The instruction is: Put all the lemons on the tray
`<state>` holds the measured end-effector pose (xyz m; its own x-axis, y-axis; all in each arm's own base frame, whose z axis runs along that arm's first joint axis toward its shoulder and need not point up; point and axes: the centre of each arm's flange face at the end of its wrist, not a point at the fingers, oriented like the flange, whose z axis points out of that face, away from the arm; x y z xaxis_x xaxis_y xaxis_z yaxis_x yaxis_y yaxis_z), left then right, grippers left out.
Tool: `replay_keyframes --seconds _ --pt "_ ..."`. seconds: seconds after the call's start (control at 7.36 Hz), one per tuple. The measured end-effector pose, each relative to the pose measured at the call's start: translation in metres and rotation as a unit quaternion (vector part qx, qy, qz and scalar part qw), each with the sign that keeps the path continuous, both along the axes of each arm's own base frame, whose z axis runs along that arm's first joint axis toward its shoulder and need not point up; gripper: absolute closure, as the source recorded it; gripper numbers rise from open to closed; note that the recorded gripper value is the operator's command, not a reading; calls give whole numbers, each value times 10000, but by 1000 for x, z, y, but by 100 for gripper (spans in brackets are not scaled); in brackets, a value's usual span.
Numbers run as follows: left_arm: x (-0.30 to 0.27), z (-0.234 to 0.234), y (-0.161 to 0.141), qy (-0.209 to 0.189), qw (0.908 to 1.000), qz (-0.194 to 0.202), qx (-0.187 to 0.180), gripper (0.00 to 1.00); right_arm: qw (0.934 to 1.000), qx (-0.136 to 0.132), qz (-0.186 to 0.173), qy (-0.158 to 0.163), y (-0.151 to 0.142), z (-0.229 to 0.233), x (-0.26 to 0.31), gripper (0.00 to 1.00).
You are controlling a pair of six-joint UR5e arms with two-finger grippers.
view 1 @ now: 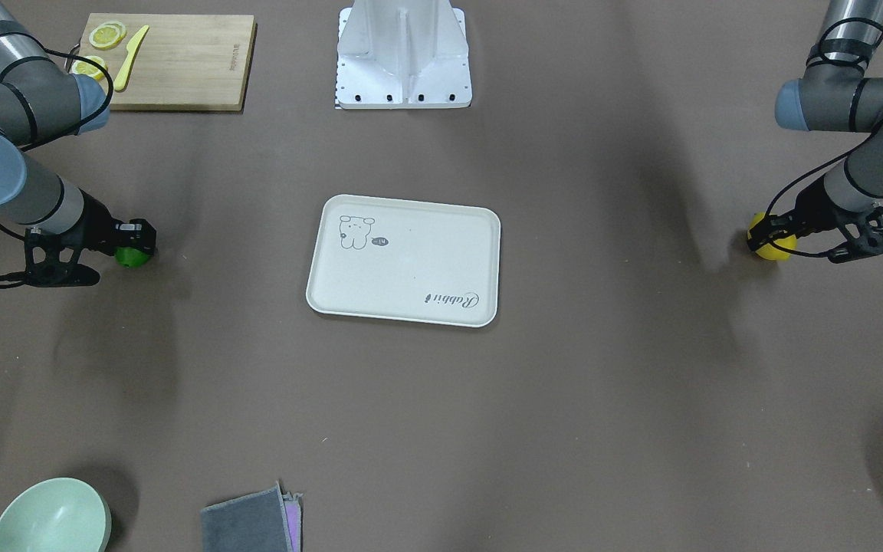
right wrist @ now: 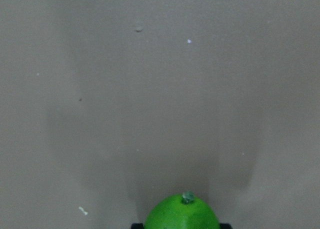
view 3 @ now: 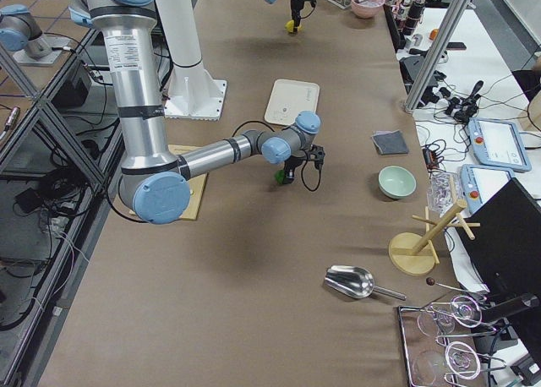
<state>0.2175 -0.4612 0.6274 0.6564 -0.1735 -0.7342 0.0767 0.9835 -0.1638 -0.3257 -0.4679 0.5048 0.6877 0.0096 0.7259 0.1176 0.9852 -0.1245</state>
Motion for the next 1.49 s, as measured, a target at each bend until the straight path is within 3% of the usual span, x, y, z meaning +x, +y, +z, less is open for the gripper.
replay_keyframes --seconds 0.14,0.54,0.95,1.49 --pt "1 -5 0 120 9999 63 -75 100 10000 2 1 -11 -1 -2 -1 69" --pt "3 -20 -8 353 9988 238 -254 100 9999 3 2 -123 -3 -11 2 69" --pt "-8 -81 -85 125 9985 472 -233 100 9979 -145 143 -623 -9 -66 18 69" --pt "19 -195 -173 -53 9974 611 -370 100 9951 -182 132 -959 -23 -145 -39 69"
